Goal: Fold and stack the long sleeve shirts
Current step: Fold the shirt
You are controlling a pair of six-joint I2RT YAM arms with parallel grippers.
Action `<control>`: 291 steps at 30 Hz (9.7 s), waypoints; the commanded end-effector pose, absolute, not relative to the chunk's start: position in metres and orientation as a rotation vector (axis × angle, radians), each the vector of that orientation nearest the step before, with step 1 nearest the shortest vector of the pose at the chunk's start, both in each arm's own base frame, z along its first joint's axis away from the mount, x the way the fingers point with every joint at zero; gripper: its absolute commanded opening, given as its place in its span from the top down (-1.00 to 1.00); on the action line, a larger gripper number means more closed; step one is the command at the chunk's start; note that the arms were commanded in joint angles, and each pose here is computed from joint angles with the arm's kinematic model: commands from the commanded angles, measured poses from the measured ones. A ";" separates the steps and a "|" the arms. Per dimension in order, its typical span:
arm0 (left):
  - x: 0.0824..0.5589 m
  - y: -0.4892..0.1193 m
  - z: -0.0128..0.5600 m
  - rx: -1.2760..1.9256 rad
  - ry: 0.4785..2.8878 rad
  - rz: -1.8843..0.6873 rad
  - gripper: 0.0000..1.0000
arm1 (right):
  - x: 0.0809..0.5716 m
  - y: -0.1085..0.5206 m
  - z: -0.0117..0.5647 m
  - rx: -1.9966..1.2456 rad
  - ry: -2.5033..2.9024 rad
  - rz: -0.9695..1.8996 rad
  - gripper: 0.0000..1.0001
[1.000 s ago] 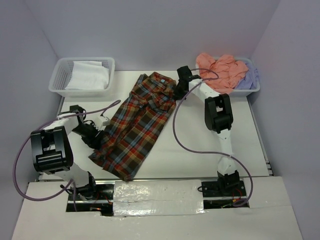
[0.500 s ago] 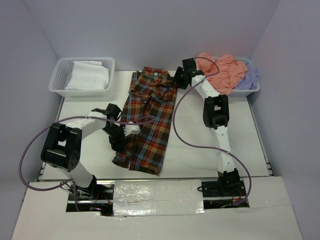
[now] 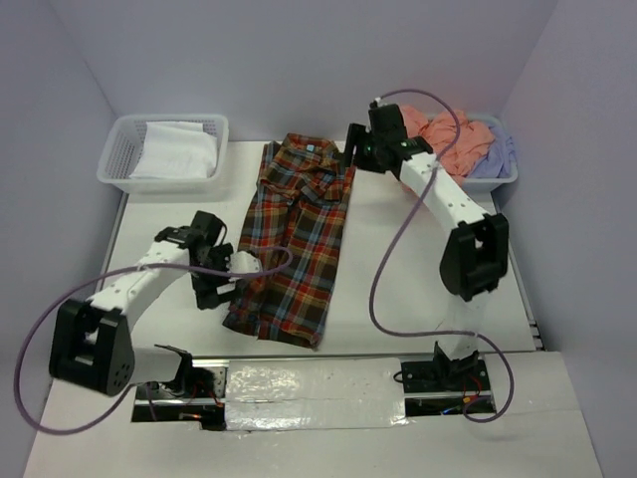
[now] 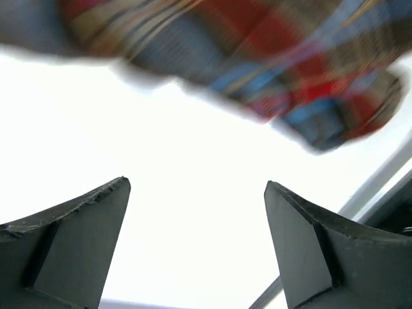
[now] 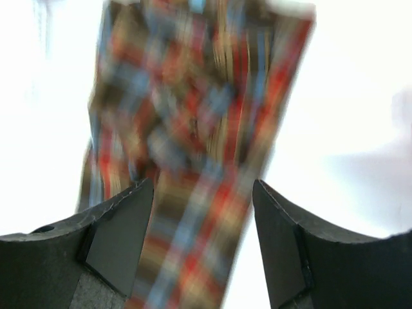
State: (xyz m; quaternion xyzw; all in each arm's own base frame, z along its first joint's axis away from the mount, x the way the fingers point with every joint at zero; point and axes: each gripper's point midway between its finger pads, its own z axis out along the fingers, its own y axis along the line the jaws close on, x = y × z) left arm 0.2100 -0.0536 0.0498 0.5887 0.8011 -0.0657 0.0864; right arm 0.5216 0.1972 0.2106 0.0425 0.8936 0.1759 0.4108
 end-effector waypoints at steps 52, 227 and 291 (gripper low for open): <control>0.162 -0.224 0.051 2.203 0.840 -0.233 -0.81 | 0.275 0.184 0.114 -0.069 2.546 0.430 -0.15; 0.115 -0.261 0.053 2.193 1.127 -0.444 0.53 | 0.447 0.301 0.127 0.013 2.370 0.887 0.00; 0.119 -0.270 0.044 2.199 1.090 -0.441 0.71 | 0.136 0.157 0.042 0.234 2.846 0.586 -0.32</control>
